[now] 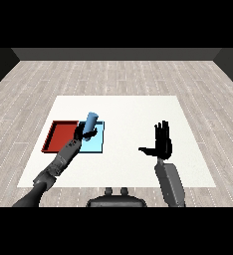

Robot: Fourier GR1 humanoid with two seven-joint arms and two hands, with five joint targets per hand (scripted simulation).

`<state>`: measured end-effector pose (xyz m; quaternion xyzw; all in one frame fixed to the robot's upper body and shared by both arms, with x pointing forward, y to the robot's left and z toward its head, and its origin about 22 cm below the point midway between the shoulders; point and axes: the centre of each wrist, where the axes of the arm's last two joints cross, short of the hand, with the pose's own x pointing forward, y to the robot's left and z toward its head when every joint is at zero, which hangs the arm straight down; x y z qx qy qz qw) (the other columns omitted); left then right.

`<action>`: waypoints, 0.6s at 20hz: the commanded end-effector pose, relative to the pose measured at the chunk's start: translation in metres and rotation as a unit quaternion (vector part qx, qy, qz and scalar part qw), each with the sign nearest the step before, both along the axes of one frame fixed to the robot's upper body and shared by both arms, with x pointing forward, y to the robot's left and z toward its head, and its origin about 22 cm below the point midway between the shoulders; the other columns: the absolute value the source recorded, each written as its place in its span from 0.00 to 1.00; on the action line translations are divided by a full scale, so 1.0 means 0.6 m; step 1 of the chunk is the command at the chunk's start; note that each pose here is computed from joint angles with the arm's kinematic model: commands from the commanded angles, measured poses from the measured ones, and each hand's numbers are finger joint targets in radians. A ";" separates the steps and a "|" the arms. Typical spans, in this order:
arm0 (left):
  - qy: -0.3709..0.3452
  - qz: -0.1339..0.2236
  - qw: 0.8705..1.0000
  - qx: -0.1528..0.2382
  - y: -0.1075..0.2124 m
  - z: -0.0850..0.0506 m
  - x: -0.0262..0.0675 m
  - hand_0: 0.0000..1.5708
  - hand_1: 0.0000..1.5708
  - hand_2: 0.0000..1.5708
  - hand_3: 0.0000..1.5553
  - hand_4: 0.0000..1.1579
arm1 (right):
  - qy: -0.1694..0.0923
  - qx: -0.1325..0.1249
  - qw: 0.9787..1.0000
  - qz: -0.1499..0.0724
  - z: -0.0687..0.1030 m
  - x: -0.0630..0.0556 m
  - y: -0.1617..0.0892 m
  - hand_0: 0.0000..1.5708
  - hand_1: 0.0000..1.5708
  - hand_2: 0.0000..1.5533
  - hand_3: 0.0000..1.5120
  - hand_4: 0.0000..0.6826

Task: Pick the blue can and put it in the blue box

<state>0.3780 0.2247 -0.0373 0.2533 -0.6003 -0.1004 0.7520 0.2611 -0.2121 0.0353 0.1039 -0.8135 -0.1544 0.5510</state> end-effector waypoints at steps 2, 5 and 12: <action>0.129 0.048 0.989 0.050 0.006 -0.053 -0.020 0.61 0.61 0.54 0.29 0.76 | 0.009 0.018 1.000 -0.012 -0.019 0.016 0.004 0.00 0.00 0.00 0.00 0.00; 0.146 0.057 0.987 0.041 -0.016 -0.073 -0.029 0.58 0.58 0.52 0.29 0.76 | 0.013 0.000 1.000 -0.012 -0.022 0.031 -0.026 0.00 0.00 0.00 0.00 0.00; 0.168 0.111 0.979 -0.026 -0.004 -0.059 -0.014 0.74 0.74 0.65 0.00 0.59 | 0.012 -0.010 1.000 -0.011 -0.039 0.036 -0.039 0.00 0.00 0.00 0.00 0.00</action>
